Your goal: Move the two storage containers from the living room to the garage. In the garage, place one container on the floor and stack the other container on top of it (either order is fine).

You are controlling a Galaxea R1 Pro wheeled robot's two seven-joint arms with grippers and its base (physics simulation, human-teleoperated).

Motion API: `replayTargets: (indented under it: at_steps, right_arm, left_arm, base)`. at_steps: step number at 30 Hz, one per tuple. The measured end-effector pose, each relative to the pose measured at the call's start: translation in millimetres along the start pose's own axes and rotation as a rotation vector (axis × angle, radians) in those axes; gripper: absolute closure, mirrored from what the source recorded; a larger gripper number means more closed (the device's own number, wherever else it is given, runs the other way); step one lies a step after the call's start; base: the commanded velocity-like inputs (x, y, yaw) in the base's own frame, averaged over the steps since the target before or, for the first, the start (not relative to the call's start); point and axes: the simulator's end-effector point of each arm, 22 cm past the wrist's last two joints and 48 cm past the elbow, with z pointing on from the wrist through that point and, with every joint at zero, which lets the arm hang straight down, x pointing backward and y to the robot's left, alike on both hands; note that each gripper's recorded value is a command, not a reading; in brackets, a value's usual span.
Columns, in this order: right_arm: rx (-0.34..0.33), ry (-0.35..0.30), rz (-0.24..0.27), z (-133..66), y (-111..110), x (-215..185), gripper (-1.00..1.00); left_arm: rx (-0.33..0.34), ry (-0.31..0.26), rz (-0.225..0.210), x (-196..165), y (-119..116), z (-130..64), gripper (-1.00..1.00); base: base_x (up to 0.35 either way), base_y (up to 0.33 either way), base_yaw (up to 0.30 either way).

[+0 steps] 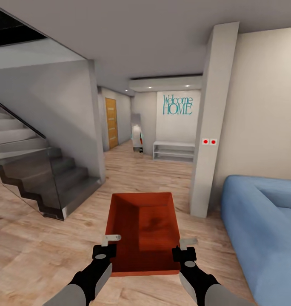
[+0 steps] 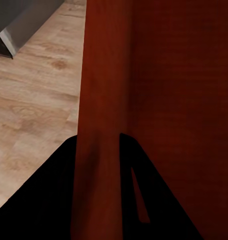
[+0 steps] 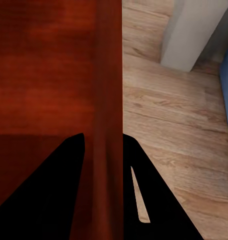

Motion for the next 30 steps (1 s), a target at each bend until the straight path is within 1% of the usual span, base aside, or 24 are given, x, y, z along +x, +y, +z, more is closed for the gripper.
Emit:
replayTargets:
  at_steps: [30]
  right_arm:
    - [0.0, 0.0, 0.0, 0.0, 0.0, 0.0, 1.0]
  left_arm:
    - [0.0, 0.0, 0.0, 0.1, 0.0, 0.0, 1.0]
  base:
    - [0.324, 0.0, 0.0]
